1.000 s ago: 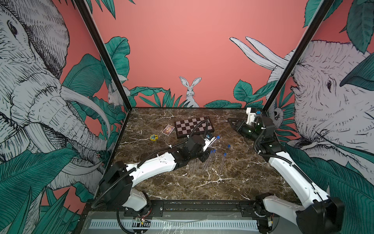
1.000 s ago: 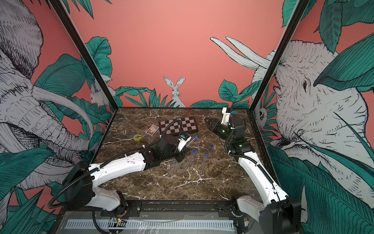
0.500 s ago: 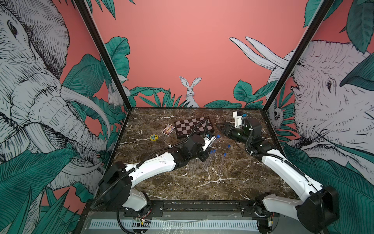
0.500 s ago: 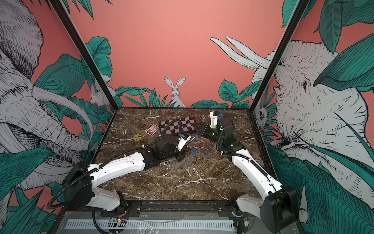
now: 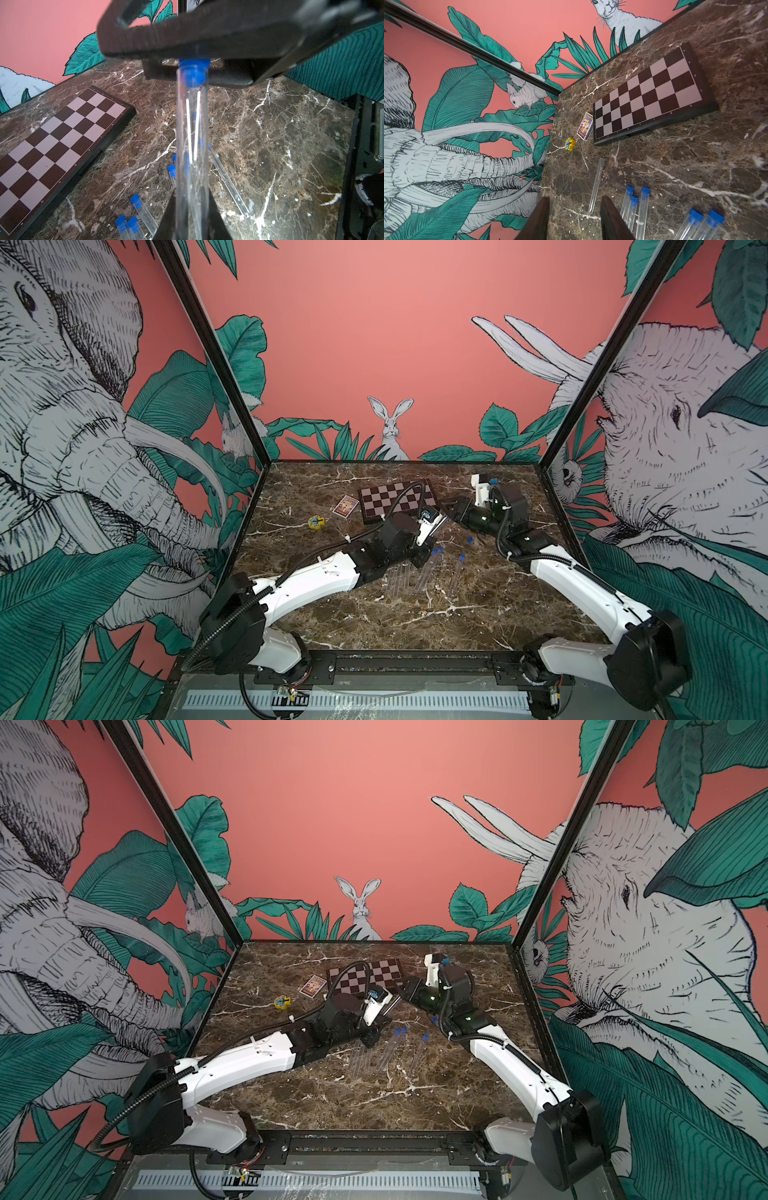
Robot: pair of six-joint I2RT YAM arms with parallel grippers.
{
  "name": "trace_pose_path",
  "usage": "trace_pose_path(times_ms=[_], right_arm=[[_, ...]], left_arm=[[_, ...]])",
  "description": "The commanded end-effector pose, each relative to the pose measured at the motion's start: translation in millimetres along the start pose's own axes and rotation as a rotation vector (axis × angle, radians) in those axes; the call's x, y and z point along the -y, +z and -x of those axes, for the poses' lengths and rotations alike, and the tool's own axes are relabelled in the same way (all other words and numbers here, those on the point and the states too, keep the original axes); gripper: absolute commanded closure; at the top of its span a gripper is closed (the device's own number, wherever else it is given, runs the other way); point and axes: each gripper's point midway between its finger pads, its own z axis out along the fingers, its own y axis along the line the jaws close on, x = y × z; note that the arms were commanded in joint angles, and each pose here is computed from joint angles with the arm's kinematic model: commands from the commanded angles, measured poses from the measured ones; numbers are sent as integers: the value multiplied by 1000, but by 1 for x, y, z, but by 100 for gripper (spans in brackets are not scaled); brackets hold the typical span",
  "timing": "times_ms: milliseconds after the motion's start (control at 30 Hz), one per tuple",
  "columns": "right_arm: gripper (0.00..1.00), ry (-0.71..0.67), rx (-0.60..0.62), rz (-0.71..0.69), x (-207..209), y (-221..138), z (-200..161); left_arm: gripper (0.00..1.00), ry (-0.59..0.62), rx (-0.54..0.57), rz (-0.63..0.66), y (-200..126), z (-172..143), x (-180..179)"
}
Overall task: Remove stoppers from test tubes
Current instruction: Open the stopper on the test tube.
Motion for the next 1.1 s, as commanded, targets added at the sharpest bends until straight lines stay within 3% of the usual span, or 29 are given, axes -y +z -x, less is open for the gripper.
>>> trace_pose_path(times_ms=[0, 167, 367, 467, 667, 900, 1067], right_arm=[[68, -1, 33, 53, -12, 0, 5], [83, 0, 34, 57, -13, 0, 5], [90, 7, 33, 63, -13, 2, 5], [100, 8, 34, 63, -14, 2, 5], [100, -28, 68, 48, -15, -4, 12], [100, -273, 85, -70, -26, -23, 30], [100, -324, 94, -77, -31, -26, 35]], left_arm=[[100, -8, 80, 4, -14, 29, 0], [100, -12, 80, 3, -14, 27, 0], [100, -16, 84, -2, -13, 29, 0], [100, -18, 87, -3, -12, 30, 1], [100, -13, 70, 1, -12, 24, 0], [100, -16, 11, 17, -10, 5, -3], [100, -21, 2, 8, -9, 2, -2]])
